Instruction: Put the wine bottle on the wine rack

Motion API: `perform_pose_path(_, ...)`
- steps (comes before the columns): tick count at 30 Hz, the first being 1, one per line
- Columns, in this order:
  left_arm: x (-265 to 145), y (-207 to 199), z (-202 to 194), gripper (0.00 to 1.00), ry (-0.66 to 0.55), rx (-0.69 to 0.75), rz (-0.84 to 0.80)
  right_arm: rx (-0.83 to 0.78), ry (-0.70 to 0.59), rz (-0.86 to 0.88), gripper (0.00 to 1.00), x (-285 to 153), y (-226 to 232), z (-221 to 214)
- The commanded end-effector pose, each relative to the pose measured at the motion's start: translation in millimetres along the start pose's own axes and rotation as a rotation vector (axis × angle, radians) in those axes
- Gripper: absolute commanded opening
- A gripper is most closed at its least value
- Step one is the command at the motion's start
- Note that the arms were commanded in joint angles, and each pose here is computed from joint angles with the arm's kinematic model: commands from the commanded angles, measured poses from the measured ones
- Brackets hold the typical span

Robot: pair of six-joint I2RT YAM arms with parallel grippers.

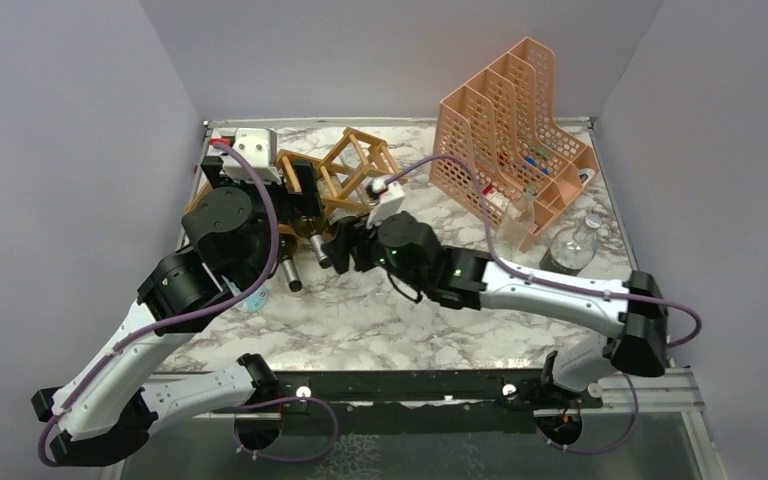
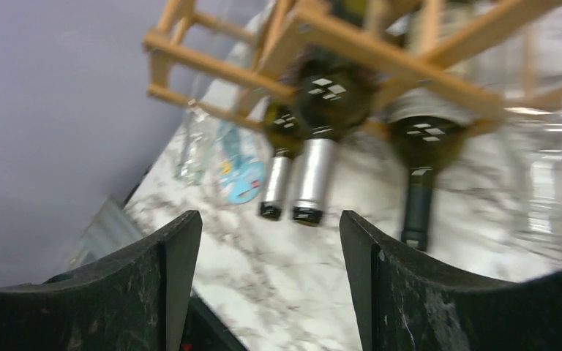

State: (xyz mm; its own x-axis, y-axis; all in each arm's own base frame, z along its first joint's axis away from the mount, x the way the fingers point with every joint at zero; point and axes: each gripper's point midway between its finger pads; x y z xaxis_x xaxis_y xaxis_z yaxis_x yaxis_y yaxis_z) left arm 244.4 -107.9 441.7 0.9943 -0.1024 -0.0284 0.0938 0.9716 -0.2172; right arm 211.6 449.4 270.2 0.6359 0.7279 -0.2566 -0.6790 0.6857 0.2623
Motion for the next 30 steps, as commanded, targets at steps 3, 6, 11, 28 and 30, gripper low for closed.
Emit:
perform_pose_path(3,-2,-11,5,0.98,-0.047,-0.114,-0.065,-0.146,-0.108,-0.354,0.72,-68,-101,53)
perform_pose_path(6,2,-17,-11,0.98,-0.039,-0.13,-0.091,-0.199,-0.114,-0.481,0.73,-94,-140,69)
perform_pose_path(11,10,-33,-37,0.99,-0.049,-0.165,-0.167,-0.312,-0.09,-0.703,0.78,-133,-201,90)
perform_pose_path(28,33,-65,-88,0.98,0.049,-0.103,-0.232,-0.178,0.009,-0.988,0.85,-188,-347,85)
perform_pose_path(30,34,-67,-90,0.98,0.057,-0.103,-0.24,-0.143,0.04,-0.987,0.84,-182,-353,71)
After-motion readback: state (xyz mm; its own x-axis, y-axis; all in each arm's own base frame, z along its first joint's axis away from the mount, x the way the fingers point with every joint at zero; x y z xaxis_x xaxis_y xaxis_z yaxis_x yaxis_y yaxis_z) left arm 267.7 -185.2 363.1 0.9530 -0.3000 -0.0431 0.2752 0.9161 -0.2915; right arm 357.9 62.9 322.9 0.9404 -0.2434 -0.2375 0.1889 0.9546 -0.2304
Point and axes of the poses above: each gripper's point midway between its finger pads, its own x axis out along the fingers, its own y axis along the line the jaws close on, z = x × y, and after that the axes turned 10 degrees about -x, right-handed
